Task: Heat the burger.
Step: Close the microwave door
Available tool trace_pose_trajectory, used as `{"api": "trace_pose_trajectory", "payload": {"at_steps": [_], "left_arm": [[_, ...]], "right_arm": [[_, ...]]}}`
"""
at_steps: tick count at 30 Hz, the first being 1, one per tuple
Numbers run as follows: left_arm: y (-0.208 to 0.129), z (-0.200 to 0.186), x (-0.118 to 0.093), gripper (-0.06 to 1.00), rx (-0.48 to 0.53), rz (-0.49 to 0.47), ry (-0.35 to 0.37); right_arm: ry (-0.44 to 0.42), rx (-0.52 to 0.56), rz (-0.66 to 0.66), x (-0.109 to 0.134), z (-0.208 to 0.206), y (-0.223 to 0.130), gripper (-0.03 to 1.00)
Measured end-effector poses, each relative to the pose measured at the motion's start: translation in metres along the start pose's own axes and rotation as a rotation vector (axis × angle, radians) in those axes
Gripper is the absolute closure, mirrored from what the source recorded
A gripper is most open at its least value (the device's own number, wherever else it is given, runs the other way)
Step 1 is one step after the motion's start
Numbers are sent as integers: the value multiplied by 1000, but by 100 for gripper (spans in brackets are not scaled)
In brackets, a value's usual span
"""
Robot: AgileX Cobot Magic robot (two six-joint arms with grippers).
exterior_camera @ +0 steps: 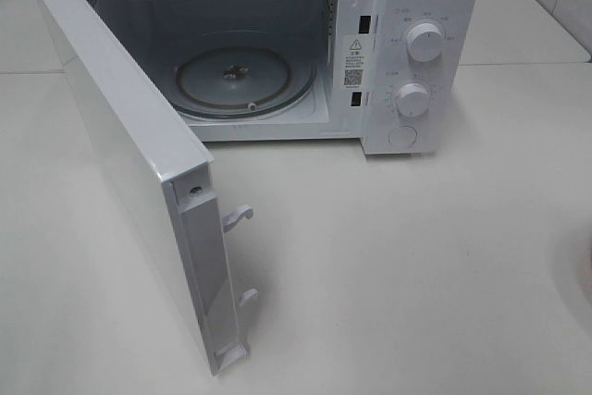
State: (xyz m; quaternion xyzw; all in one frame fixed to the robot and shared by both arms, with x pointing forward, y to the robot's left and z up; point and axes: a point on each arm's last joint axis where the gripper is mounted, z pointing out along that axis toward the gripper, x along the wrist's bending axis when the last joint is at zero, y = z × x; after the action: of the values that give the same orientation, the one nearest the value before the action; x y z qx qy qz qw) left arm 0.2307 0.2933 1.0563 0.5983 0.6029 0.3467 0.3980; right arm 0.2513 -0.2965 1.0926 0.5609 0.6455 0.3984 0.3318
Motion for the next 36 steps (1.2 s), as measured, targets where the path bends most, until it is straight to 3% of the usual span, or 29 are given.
{"api": "trace_pose_trajectory", "payload": {"at_steps": [13, 36], "left_arm": [[0, 0, 0, -3, 0, 0, 0], [0, 0, 0, -3, 0, 0, 0]], "right_arm": [[-32, 16, 50, 0, 7, -44, 20], [-28, 2, 52, 1, 4, -46, 20]]}}
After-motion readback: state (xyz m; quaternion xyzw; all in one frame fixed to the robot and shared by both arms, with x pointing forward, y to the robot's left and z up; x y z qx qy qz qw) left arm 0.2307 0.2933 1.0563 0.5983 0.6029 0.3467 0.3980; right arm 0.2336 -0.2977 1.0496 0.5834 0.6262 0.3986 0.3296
